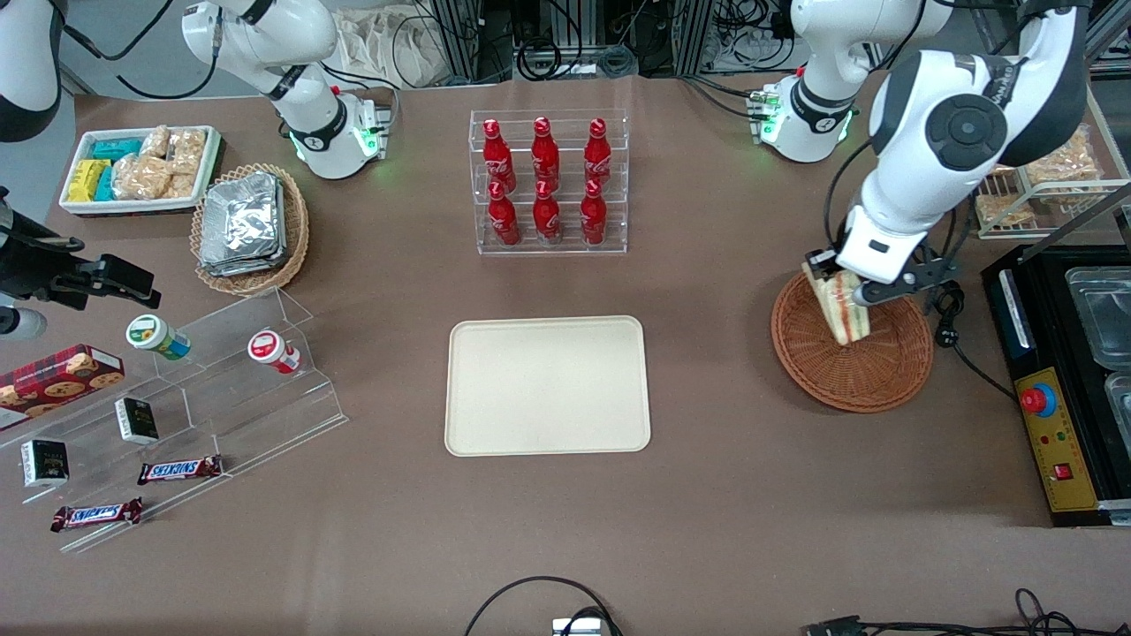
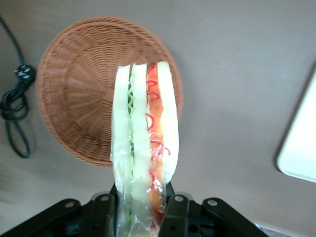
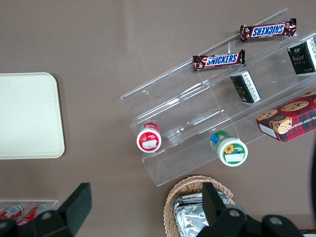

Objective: Place sandwich from basket to tray
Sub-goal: 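Lift the sandwich and carry it with the left gripper toward the cream tray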

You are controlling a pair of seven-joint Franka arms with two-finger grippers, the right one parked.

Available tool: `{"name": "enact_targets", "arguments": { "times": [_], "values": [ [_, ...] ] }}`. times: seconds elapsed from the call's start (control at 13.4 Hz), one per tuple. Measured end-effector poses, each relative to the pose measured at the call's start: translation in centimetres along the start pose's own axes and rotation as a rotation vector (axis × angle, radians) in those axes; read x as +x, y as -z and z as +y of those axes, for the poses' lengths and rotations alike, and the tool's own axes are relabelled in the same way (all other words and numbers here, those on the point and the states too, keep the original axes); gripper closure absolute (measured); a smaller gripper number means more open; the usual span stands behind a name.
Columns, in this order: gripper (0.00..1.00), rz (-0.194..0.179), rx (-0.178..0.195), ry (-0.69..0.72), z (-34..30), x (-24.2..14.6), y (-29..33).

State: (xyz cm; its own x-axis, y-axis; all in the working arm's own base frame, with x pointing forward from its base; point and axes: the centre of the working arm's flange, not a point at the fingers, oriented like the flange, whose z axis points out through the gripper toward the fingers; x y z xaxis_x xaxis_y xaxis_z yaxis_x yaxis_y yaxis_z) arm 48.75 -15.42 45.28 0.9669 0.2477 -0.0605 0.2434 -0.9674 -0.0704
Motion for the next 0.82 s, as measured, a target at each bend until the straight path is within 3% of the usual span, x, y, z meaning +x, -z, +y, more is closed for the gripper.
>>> {"name": "enact_targets", "arguments": {
  "times": [0.22,0.82],
  "values": [
    [0.69,-0.011,-0.051,-0.066,4.5,-0.3,0.7],
    [0.69,-0.015,-0.138,-0.262,18.3,-1.1,1.2]
  ]
}}
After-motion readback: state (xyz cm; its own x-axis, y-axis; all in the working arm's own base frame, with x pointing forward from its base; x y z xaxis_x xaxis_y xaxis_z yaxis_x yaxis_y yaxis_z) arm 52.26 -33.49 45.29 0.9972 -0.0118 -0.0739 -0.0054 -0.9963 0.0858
